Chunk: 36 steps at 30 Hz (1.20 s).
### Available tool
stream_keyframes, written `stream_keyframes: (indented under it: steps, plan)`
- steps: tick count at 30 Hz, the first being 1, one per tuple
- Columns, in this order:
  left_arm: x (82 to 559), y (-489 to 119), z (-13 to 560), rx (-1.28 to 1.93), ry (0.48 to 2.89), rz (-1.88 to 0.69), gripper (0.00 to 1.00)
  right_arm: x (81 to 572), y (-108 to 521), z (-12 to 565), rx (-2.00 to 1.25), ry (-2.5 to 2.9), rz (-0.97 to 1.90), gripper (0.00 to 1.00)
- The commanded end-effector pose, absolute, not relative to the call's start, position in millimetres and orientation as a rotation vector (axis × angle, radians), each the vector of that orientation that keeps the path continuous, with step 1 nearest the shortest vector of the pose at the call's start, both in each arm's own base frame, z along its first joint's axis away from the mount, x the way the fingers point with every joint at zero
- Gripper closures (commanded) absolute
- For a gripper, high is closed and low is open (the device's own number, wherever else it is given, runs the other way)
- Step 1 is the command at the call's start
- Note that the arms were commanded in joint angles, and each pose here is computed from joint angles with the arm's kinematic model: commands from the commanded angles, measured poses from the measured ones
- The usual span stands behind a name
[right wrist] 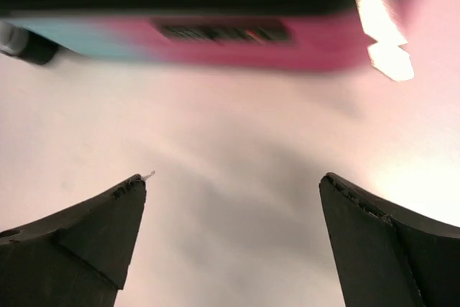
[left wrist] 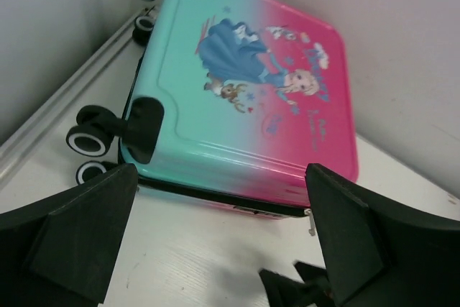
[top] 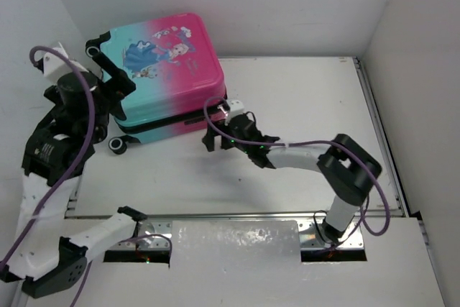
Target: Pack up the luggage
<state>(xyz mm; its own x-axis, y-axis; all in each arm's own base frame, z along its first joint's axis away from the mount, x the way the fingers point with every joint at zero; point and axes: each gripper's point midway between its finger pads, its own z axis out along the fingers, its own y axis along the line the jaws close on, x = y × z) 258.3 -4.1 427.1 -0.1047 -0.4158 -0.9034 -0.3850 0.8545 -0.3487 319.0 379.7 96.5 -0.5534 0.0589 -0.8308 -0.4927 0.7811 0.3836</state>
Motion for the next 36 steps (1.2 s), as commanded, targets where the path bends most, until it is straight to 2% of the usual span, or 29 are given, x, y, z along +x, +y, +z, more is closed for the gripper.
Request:
stream_keyframes:
  steps: [1, 2, 3, 5, 7, 15, 21, 24, 28, 30, 31, 33, 34, 36]
  plan:
    - [298.8, 3.9, 373.9, -0.736, 1.806, 0.065, 0.00, 324.3, 344.1, 107.4, -0.348, 2.000, 0.660, 0.01]
    - [309.7, -4.8, 351.5, -0.730, 1.886, -0.013, 0.00, 341.3, 327.2, 106.2, -0.333, 2.039, 0.632, 0.01]
    - [323.7, 28.3, 328.1, -0.862, 1.887, 0.002, 0.00, 342.6, 326.6, 99.5, -0.413, 2.062, 0.636, 0.01]
    - [329.1, 53.3, 303.0, -1.003, 1.909, -0.070, 0.00, 359.2, 311.9, 100.8, -0.431, 2.084, 0.577, 0.01]
    - [326.4, 94.3, 289.0, -1.183, 1.810, -0.048, 0.00, 362.1, 307.3, 108.0, -0.489, 2.059, 0.573, 0.01]
    - [359.1, 104.3, 245.3, -1.471, 1.692, -0.336, 0.00, 359.2, 283.7, 85.0, -0.559, 2.102, 0.507, 0.01]
    - [359.5, 112.9, 218.8, -1.635, 1.607, -0.325, 0.00, 369.5, 267.5, 78.2, -0.525, 2.087, 0.629, 0.01]
    - [356.3, 114.8, 208.0, -1.698, 1.548, -0.333, 0.00, 401.1, 252.3, 83.0, -0.417, 2.083, 0.602, 0.01]
    - [345.0, 121.5, 179.9, -1.789, 1.503, -0.270, 0.00, 465.8, 212.4, 109.9, -0.074, 2.055, 0.546, 0.01]
    - [342.5, 123.0, 161.0, -1.817, 1.492, -0.254, 0.06, 484.1, 217.9, 100.6, -0.069, 2.084, 0.558, 0.01]
    - [342.0, 123.1, 155.0, -1.822, 1.492, -0.251, 0.13, 504.5, 230.0, 123.3, -0.097, 2.059, 0.584, 0.01]
    - [344.0, 121.8, 136.7, -1.841, 1.511, -0.252, 0.18, 504.1, 266.6, 105.7, -0.244, 2.094, 0.781, 0.01]
    - [348.9, 121.4, 127.2, -1.842, 1.530, -0.256, 0.34, 506.2, 281.1, 116.1, -0.305, 2.039, 0.846, 0.01]
    - [355.6, 124.7, 123.0, -1.825, 1.559, -0.249, 0.46, 491.2, 293.8, 123.2, -0.398, 1.987, 0.917, 0.01]
